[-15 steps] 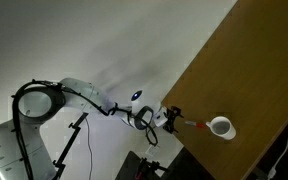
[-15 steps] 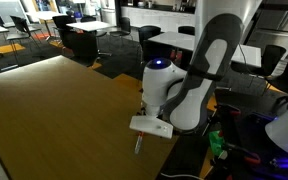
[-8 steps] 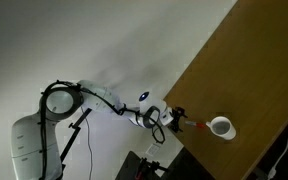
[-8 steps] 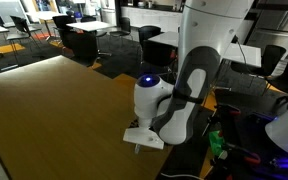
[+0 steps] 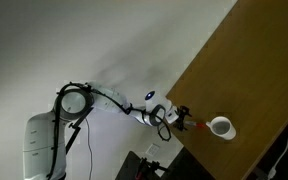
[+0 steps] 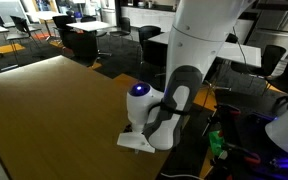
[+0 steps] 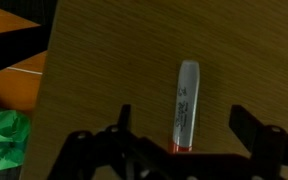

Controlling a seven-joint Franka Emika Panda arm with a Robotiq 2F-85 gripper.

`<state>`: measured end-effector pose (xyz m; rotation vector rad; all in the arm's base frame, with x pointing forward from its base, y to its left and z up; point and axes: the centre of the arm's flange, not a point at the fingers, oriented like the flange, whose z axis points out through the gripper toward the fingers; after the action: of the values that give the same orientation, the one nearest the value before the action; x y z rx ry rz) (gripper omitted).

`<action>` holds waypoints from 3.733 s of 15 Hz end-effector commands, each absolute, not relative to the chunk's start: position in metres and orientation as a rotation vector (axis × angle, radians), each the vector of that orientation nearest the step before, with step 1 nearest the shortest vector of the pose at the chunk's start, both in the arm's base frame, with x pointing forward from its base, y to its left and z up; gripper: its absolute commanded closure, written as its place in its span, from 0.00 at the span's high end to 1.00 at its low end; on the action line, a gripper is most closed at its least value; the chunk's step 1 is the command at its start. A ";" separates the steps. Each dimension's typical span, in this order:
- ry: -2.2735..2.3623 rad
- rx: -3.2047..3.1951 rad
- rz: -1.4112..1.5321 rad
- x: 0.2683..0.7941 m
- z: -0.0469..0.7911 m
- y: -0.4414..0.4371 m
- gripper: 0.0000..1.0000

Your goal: Pick up the marker from the table and put it in the cup

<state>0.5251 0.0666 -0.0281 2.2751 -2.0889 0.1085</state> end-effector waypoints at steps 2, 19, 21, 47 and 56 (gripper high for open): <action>-2.078 2.255 0.095 0.542 -0.042 0.070 0.74; -2.051 2.172 -0.023 0.550 -0.008 0.054 0.05; -2.049 2.134 -0.034 0.554 0.005 0.048 0.05; -2.003 1.705 0.509 0.595 0.100 0.057 0.05; -1.946 1.449 0.608 0.589 0.099 0.026 0.19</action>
<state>0.5887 0.0261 0.0993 1.4479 -1.9455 0.6080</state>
